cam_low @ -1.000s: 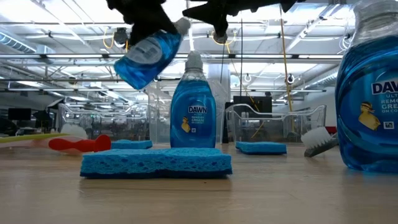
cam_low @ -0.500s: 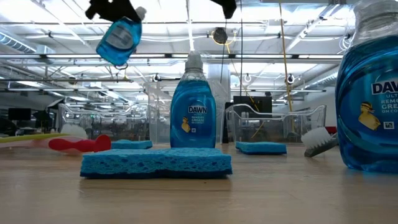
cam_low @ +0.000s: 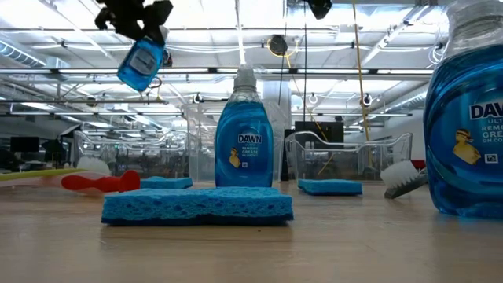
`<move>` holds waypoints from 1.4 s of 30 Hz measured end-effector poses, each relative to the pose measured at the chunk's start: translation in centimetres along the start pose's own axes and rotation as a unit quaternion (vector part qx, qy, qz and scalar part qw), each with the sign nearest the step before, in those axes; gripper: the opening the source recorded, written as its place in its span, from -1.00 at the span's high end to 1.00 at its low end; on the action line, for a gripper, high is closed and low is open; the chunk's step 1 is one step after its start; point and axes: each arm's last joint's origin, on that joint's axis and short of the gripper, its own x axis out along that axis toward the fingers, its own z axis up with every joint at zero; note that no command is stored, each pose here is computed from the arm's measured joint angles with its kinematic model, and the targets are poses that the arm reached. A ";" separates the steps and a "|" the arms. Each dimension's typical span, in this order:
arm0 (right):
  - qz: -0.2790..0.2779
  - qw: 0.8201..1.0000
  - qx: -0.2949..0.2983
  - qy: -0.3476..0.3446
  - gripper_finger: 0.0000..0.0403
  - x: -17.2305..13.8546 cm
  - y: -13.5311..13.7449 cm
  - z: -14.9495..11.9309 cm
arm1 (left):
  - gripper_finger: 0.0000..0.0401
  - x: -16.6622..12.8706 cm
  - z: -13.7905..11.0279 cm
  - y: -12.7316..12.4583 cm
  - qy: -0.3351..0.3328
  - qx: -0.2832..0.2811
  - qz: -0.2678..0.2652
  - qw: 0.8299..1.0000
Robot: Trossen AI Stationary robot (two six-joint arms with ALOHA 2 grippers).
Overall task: Pick & Place Kitchen Sink Supplies
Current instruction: Put the blue dishwashing liquid into the left transparent bin
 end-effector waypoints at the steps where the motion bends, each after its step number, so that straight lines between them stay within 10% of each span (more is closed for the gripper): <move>1: 0.000 1.000 0.000 -0.002 0.18 -0.2 0.0 0.1 | 0.16 0.4 -0.3 0.0 -0.002 -0.008 -0.002 1.000; 18: -0.013 1.000 -0.008 0.017 0.20 -0.9 0.1 -0.2 | 0.16 6.8 -7.9 -0.3 -0.096 -0.111 -0.021 0.989; 42: -0.105 0.994 0.037 0.010 0.22 -0.9 -0.5 -0.1 | 0.16 14.7 -13.4 -2.0 -0.061 -0.108 -0.019 0.992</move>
